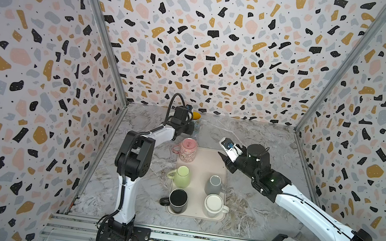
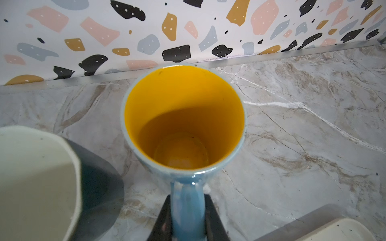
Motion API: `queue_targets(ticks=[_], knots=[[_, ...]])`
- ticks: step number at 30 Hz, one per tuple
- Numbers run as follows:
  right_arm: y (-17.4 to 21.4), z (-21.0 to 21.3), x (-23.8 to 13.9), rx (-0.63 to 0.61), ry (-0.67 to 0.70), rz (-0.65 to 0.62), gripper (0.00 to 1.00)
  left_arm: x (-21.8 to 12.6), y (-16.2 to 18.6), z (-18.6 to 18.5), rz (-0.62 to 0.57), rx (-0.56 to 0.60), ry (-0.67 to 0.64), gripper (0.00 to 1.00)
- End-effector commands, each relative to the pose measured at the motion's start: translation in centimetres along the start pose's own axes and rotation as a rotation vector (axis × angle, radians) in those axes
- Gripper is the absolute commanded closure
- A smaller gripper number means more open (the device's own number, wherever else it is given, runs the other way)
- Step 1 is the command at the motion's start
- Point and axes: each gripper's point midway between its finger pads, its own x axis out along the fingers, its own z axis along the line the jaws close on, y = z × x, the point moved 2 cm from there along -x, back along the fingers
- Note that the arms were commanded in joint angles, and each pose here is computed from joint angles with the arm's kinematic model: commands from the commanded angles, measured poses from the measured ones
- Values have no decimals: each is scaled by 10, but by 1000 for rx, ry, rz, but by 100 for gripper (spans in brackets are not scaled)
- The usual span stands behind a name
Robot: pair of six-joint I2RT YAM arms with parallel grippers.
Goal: Turn the mug right side up
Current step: 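Lower the light blue mug beside the dark green mug with the left gripper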
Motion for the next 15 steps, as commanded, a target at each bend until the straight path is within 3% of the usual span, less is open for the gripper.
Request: queue_targets(ticks=[1, 15], knots=[[1, -1, 0, 12, 2, -4, 52, -9, -41, -6, -166, 8, 36, 100], [0, 1, 4, 15, -13, -12, 49, -14, -26, 0, -123, 18, -4, 97]])
